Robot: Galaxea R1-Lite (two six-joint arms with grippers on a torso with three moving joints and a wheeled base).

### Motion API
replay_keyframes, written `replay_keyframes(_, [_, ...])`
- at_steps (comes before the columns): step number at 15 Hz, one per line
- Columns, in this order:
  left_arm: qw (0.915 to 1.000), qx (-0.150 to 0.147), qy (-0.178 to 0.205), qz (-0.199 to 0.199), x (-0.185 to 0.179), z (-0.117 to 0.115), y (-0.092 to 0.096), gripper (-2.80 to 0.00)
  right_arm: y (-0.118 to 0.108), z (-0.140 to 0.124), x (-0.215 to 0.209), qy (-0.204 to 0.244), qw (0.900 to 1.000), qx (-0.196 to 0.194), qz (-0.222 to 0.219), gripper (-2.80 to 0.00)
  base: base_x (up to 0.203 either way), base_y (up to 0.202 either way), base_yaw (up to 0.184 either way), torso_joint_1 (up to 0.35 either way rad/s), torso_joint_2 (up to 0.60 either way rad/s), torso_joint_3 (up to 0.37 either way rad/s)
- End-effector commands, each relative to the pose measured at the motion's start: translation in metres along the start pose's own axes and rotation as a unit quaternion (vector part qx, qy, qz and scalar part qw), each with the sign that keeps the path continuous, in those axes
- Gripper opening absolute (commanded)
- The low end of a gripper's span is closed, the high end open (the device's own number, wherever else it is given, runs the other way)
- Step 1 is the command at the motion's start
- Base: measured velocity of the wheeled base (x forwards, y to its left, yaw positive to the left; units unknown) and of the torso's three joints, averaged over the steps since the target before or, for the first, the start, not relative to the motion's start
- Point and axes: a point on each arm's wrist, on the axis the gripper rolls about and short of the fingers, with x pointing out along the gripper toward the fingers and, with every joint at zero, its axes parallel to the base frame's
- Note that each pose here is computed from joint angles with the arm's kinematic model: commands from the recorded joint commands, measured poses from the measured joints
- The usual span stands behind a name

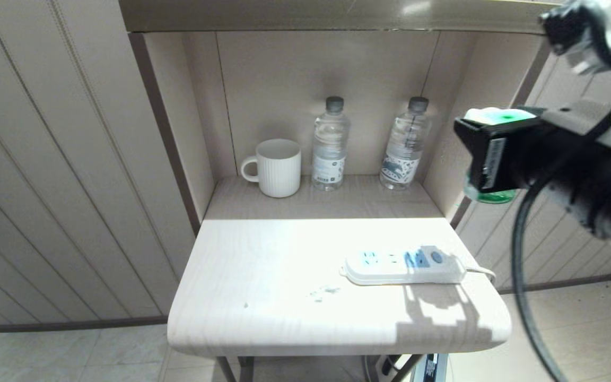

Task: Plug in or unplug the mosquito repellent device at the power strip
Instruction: Insert the plug into the socket

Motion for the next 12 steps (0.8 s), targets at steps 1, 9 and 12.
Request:
replay_keyframes(1, [1.0, 0.0, 0.001, 0.0, 0.0, 0.0, 0.0, -2.8, -0.047, 0.018, -0.026, 0.029, 0.999, -0.024, 0.006, -2.8, 0.0, 0.0, 0.0, 0.0, 0.0, 0.0])
replay_keyframes(9, [1.0, -0.001, 0.001, -0.001, 0.0, 0.0, 0.0, -2.8, -0.109, 0.064, -0.066, 0.051, 0.995, 0.006, 0.091, -2.8, 0.0, 0.0, 0.0, 0.0, 0.0, 0.0])
replay_keyframes(12, [1.0, 0.0, 0.001, 0.0, 0.0, 0.0, 0.0, -2.8, -0.124, 0.085, -0.074, 0.088, 0.987, 0.034, 0.128, -2.8, 0.0, 0.0, 0.0, 0.0, 0.0, 0.0])
